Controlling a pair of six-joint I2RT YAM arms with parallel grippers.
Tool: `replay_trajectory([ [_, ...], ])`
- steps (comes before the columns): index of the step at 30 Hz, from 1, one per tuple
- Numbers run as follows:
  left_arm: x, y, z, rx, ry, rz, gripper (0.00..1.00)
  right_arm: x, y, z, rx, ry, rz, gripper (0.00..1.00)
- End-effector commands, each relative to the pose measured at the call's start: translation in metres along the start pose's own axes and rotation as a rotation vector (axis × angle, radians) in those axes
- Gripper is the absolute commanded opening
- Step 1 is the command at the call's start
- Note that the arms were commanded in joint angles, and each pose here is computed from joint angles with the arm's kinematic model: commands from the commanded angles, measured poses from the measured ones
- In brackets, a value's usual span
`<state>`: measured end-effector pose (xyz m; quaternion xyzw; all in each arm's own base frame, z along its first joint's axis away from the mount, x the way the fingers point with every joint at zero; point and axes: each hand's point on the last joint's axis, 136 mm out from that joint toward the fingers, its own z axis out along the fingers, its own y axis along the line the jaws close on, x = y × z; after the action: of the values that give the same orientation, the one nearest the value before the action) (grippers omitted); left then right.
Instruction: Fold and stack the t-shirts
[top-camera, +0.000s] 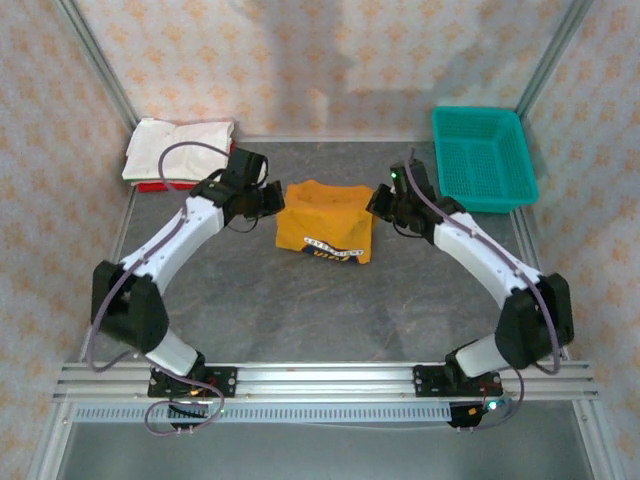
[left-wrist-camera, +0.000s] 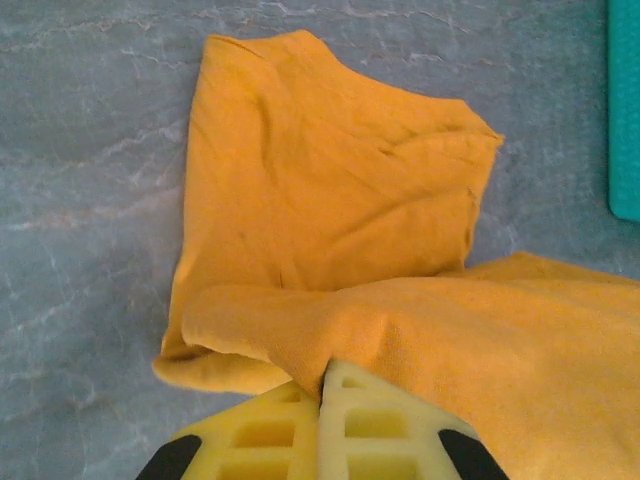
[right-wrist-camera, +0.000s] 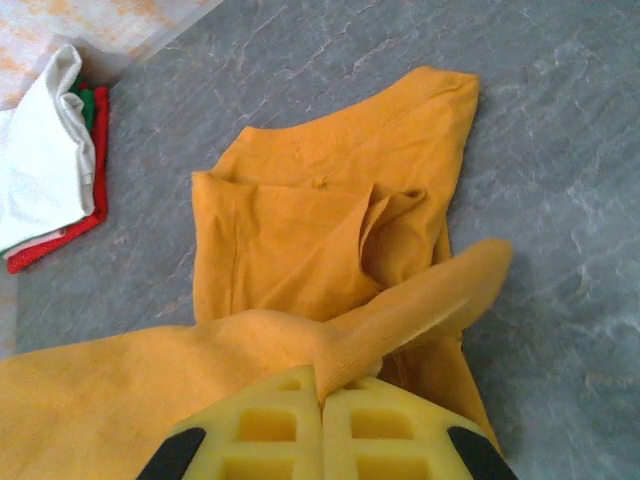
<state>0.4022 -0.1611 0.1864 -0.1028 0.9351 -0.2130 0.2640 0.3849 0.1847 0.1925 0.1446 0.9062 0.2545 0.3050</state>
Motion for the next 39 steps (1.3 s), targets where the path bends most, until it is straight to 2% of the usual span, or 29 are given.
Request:
replay_trajectory([
  [1, -0.012, 0.003, 0.006, -0.004, 0.025, 0.017, 0.0, -0.02, 0.005, 0.012, -0.021, -0.002, -0.018, 0.0],
  [5, -0.021, 0.009, 0.02, -0.019, 0.043, 0.0, 0.0, -0.025, 0.01, 0.028, -0.045, 0.041, 0.001, 0.0],
  [10, -0.024, 0.012, 0.021, -0.029, 0.027, -0.007, 0.0, -0.023, 0.02, 0.027, -0.099, 0.062, 0.022, 0.0],
  [13, -0.03, 0.018, 0.021, -0.052, 0.011, -0.016, 0.0, -0.027, 0.013, 0.029, -0.073, 0.04, 0.03, 0.0],
  [21, -0.076, 0.037, 0.066, -0.115, -0.023, -0.035, 0.0, -0.063, 0.014, 0.079, -0.07, 0.033, 0.029, 0.0],
  [22, -0.089, 0.04, 0.072, -0.123, -0.049, -0.04, 0.14, -0.069, 0.011, 0.089, -0.065, 0.035, 0.036, 0.08],
  [23, -0.1, 0.044, 0.077, -0.146, -0.072, -0.045, 0.39, -0.078, 0.011, 0.098, -0.066, 0.04, 0.045, 0.24],
  [24, -0.108, 0.05, 0.08, -0.181, -0.084, -0.05, 0.54, -0.084, 0.01, 0.103, -0.061, 0.044, 0.054, 0.34],
  [25, -0.115, 0.055, 0.082, -0.216, -0.091, -0.056, 0.62, -0.09, 0.009, 0.106, -0.055, 0.048, 0.056, 0.4],
  [29, -0.118, 0.05, 0.071, -0.222, -0.142, -0.068, 0.65, -0.096, 0.022, 0.089, -0.092, 0.014, 0.026, 0.44],
  [32, -0.102, 0.04, 0.047, -0.214, -0.233, -0.03, 0.61, -0.07, 0.032, 0.07, -0.128, 0.029, -0.03, 0.44],
  [33, -0.096, 0.031, 0.044, -0.188, -0.251, 0.003, 0.6, -0.06, 0.036, 0.067, -0.152, 0.033, -0.043, 0.41],
  [35, -0.08, 0.013, 0.053, -0.121, -0.243, 0.076, 0.6, -0.035, 0.043, 0.069, -0.228, 0.05, -0.039, 0.33],
  [37, -0.07, 0.002, 0.076, -0.052, -0.191, 0.116, 0.6, -0.02, 0.044, 0.081, -0.279, 0.083, -0.01, 0.3],
  [39, -0.061, 0.011, 0.109, -0.065, -0.119, 0.119, 0.6, -0.008, 0.038, 0.1, -0.278, 0.12, 0.005, 0.28],
])
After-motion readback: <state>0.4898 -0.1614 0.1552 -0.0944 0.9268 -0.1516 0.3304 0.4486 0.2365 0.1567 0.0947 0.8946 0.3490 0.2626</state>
